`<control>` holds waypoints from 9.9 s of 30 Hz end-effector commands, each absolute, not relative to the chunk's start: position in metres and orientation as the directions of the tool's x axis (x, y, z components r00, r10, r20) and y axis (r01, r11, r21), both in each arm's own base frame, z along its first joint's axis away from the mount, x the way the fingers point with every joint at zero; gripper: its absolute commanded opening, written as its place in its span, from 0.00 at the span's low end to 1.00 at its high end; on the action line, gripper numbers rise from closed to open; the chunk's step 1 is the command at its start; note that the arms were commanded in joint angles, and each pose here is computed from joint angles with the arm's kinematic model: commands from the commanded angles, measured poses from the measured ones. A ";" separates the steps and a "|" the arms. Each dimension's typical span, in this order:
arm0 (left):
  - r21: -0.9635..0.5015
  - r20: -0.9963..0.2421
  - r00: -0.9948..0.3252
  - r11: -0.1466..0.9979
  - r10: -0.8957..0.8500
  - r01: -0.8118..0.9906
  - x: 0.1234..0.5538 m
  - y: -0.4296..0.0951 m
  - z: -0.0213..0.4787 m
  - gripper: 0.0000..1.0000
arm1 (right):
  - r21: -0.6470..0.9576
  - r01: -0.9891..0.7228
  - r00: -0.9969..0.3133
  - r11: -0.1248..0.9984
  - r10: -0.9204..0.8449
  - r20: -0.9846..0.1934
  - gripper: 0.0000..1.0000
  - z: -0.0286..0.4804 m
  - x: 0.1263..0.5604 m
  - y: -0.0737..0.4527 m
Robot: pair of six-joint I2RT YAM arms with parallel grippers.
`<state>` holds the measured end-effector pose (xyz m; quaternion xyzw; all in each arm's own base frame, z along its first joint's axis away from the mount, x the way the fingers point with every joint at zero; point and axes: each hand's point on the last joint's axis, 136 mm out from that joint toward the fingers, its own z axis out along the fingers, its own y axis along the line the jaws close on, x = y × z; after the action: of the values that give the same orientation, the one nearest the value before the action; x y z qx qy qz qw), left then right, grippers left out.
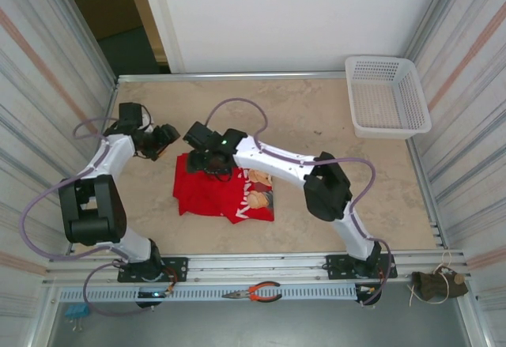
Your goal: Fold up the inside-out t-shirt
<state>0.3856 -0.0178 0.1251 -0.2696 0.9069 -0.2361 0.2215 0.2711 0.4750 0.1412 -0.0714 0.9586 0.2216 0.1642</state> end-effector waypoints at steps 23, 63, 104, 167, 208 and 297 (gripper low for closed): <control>-0.486 -0.257 -0.859 0.827 -0.443 -0.281 0.222 -0.177 0.071 0.66 | 0.448 0.096 -0.984 0.889 0.153 -0.094 0.57 0.039 0.379 0.280; -0.459 -0.404 -0.912 0.847 0.070 0.268 0.302 -0.250 0.107 0.66 | 0.467 0.144 -0.927 0.872 0.284 -0.246 0.63 0.119 0.292 0.210; -0.557 -0.454 -0.889 0.798 -0.061 0.230 0.417 -0.252 0.132 0.00 | 0.629 0.267 -0.877 0.730 0.455 -0.157 0.00 0.109 0.398 0.179; -0.474 -0.404 -0.902 0.878 -0.151 0.065 0.363 -0.235 0.119 0.67 | 0.488 0.166 -0.938 0.857 0.290 -0.192 0.60 0.093 0.354 0.192; -0.535 -0.389 -0.905 0.842 -0.173 0.069 0.422 -0.255 0.086 0.60 | 0.603 0.192 -0.911 0.774 0.369 -0.185 0.29 0.062 0.455 0.213; -0.598 -0.617 -0.767 0.737 -0.173 0.314 0.350 -0.245 0.145 0.00 | 0.711 -0.046 -0.826 0.701 0.374 -0.422 0.00 0.126 0.337 0.187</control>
<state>0.3201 -0.2559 0.1164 0.0371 0.8860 -0.3876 0.2519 0.3070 0.2064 0.1002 0.0989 0.8874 0.4125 0.1806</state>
